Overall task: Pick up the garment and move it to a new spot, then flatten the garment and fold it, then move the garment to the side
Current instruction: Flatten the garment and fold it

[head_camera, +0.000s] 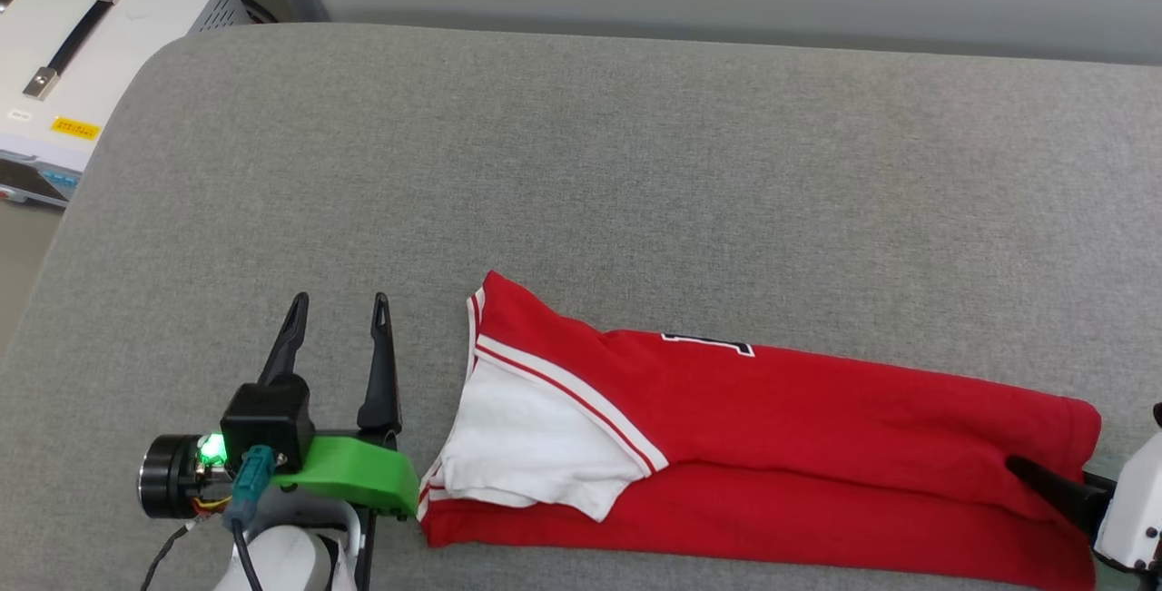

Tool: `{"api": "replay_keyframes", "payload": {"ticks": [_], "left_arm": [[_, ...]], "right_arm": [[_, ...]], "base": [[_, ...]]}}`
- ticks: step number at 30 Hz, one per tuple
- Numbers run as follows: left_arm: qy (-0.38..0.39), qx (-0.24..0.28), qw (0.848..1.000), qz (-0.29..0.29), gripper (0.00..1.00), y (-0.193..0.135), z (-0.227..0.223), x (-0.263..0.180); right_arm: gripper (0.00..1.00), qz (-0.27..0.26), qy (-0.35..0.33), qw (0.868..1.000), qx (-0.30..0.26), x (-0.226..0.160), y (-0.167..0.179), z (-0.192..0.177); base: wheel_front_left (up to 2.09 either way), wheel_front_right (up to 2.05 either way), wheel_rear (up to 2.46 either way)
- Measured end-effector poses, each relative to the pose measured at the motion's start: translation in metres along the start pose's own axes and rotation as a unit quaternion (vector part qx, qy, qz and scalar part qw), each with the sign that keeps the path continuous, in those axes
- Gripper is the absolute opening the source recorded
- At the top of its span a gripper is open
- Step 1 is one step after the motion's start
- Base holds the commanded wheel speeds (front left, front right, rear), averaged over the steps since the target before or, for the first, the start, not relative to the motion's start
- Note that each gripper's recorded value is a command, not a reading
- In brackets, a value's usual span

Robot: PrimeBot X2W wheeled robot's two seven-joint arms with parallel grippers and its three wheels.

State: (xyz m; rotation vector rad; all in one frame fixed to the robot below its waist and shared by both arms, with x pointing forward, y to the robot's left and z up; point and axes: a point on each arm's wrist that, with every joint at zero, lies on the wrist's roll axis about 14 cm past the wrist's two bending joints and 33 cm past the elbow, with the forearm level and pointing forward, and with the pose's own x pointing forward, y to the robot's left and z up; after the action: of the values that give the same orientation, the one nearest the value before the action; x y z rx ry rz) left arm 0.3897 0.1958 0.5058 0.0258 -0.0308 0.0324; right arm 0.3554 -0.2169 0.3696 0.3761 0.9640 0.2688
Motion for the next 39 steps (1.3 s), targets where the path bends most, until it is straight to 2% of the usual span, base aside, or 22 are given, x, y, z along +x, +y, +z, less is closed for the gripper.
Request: {"api": "replay_keyframes", "payload": {"ticks": [6,7,8,19,27,30,34,39], "left_arm": [[-0.012,-0.010,1.000,-0.002,1.00,-0.005,0.002,-0.006],[-0.012,-0.012,1.000,-0.002,1.00,-0.005,0.002,-0.006],[-0.013,-0.012,1.000,-0.001,1.00,-0.006,0.001,-0.007],[-0.021,-0.008,1.000,0.000,1.00,-0.003,0.002,-0.015],[-0.025,-0.003,1.000,-0.004,1.00,-0.004,0.004,-0.022],[-0.024,-0.003,1.000,-0.006,1.00,-0.005,0.003,-0.023],[-0.023,0.000,1.000,-0.008,1.00,-0.005,0.003,-0.027],[-0.025,0.002,1.000,-0.012,1.00,-0.007,0.004,-0.032]], "right_arm": [[1.00,0.005,0.012,1.000,-0.001,0.007,0.006,-0.008],[0.69,0.006,0.011,1.000,-0.002,0.007,0.007,-0.008],[0.00,0.006,0.008,1.000,-0.003,0.007,0.007,-0.008],[0.00,-0.021,-0.030,0.999,-0.006,-0.008,-0.010,0.001],[0.00,-0.120,-0.067,0.990,-0.021,-0.053,-0.076,0.028],[0.00,-0.142,-0.071,0.987,-0.021,-0.065,-0.090,0.032],[0.00,-0.126,-0.073,0.989,-0.016,-0.066,-0.081,0.035],[0.00,-0.067,-0.086,0.993,-0.044,-0.065,-0.041,0.049]], "base": [[0.00,0.00,0.00],[0.00,0.00,0.00],[0.00,0.00,0.00],[0.00,0.00,0.00],[0.00,0.00,0.00],[0.00,0.00,0.00],[0.00,0.00,0.00],[0.00,0.00,0.00]]}}
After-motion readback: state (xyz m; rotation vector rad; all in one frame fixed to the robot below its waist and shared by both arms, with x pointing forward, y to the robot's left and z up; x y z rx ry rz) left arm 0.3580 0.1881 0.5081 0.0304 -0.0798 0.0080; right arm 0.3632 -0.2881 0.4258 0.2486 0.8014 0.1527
